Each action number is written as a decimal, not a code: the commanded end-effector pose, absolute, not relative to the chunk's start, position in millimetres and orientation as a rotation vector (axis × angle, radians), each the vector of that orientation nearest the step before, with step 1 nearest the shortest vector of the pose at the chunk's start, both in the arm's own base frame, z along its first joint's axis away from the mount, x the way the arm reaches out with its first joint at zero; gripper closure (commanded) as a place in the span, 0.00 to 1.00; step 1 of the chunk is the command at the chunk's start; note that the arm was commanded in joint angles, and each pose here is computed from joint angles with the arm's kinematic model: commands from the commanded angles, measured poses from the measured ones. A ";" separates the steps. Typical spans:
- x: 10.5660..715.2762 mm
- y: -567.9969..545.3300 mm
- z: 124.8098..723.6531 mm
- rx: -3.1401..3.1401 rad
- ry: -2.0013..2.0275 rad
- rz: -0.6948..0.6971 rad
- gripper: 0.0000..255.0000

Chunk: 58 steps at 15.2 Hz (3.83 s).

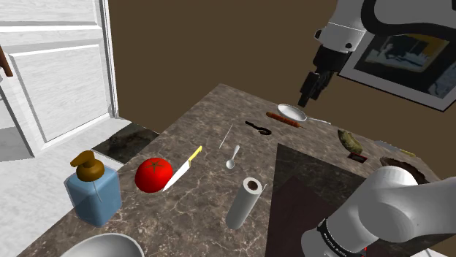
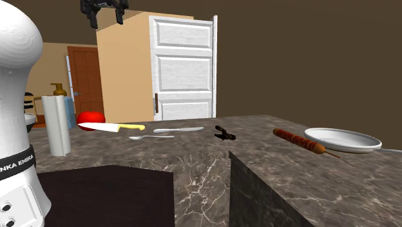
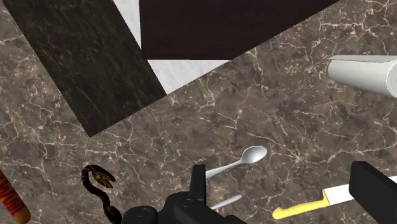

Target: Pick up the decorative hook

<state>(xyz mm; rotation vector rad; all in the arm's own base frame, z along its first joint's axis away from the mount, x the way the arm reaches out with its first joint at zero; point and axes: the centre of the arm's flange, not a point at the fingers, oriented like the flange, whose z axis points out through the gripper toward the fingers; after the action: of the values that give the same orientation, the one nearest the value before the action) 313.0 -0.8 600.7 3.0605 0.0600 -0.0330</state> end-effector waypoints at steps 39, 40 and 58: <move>566.6 -335.2 296.2 3.141 0.727 -0.122 0.00; 574.6 -341.7 287.3 3.142 0.745 -0.124 0.00; 631.1 -383.2 184.9 3.139 0.870 -0.140 1.00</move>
<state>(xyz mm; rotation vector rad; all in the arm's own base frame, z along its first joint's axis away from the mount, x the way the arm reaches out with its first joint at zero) 630.9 -383.3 185.3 3.1394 0.8702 -0.1409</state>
